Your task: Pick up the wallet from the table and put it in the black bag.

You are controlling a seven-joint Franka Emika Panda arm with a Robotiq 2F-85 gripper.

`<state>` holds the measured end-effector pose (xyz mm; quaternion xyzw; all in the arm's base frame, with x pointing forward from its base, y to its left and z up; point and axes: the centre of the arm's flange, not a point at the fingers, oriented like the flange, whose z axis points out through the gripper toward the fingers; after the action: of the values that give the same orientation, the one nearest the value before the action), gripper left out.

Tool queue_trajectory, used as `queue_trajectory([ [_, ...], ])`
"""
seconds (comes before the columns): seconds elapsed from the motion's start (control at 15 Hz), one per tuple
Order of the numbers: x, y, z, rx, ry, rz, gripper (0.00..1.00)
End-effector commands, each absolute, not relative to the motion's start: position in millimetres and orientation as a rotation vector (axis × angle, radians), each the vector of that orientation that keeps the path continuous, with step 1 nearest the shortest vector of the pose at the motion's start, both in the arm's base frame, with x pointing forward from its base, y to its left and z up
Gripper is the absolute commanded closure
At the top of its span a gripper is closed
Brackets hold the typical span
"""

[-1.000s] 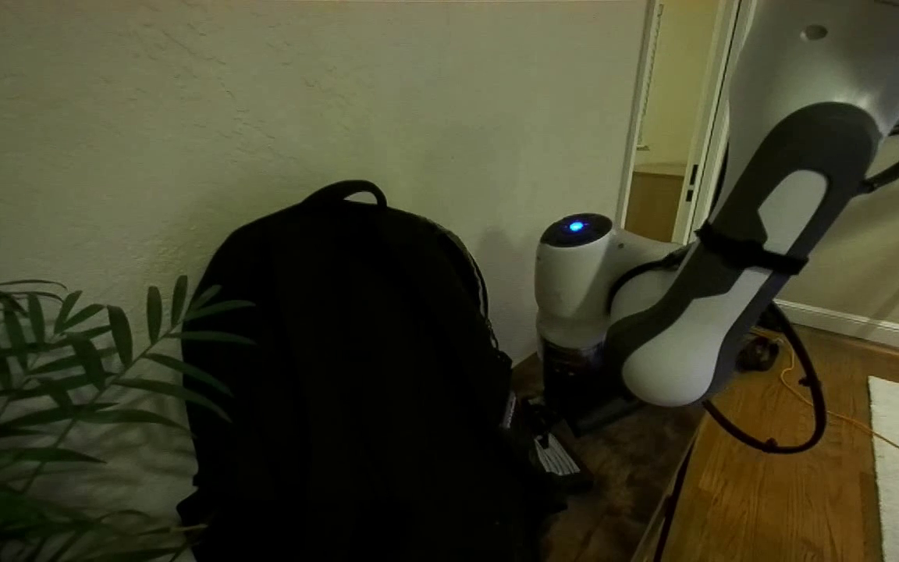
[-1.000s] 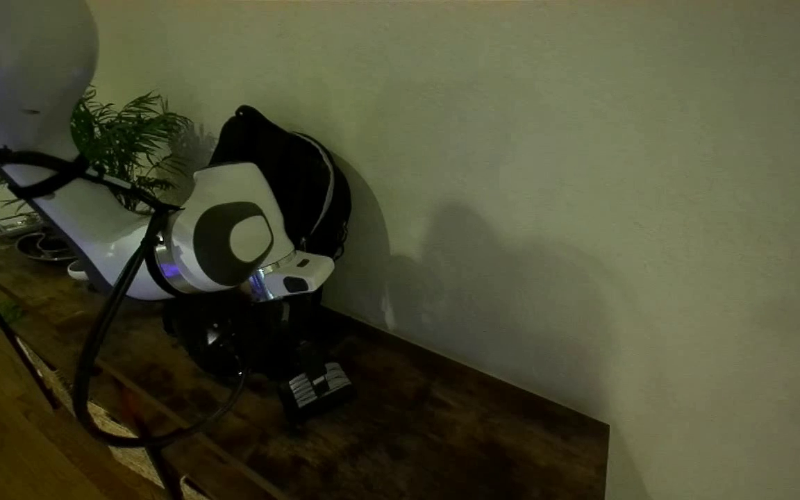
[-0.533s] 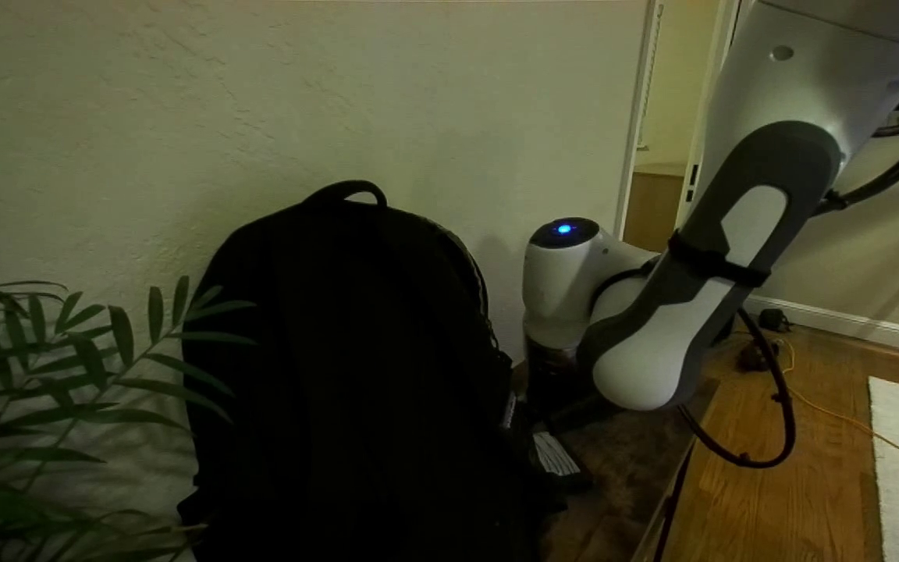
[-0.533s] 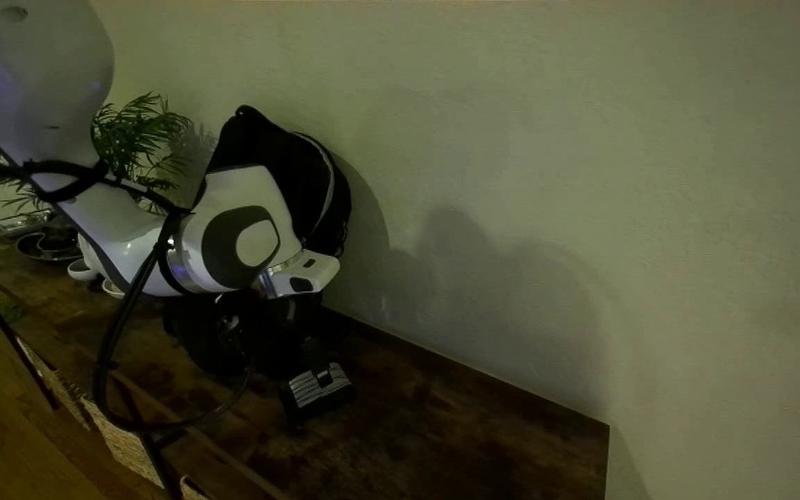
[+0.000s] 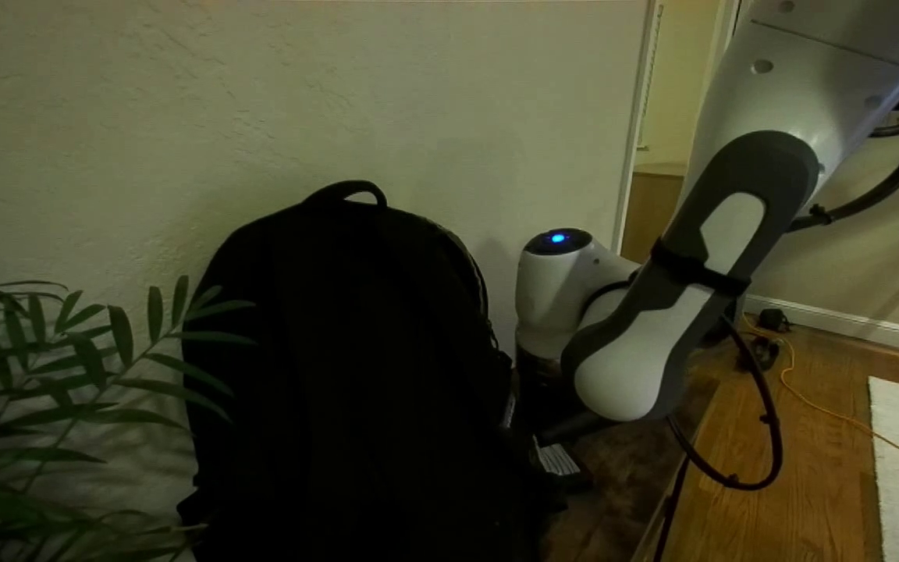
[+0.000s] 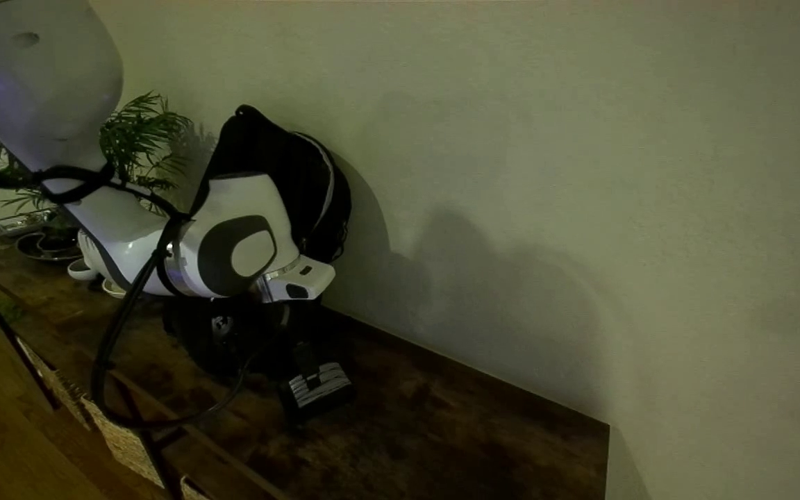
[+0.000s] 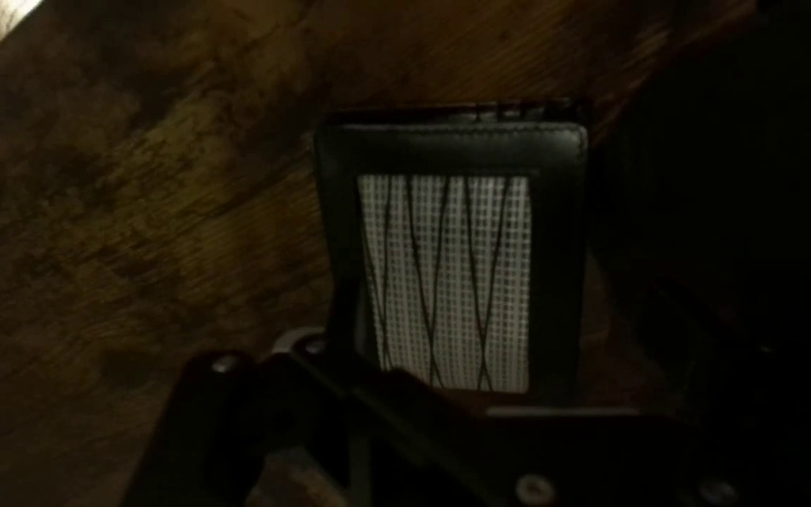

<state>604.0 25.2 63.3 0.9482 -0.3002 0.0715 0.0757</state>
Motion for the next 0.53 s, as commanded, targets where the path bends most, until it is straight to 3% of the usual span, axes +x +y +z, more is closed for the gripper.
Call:
queue_trajectory([
  [0.0, 607, 23, 52, 2.889, -0.875, 0.203, 0.00],
  [0.4, 608, 13, 39, 2.853, -0.723, 0.264, 0.00],
  [0.47, 607, 13, 39, 2.855, -0.717, 0.271, 0.25],
])
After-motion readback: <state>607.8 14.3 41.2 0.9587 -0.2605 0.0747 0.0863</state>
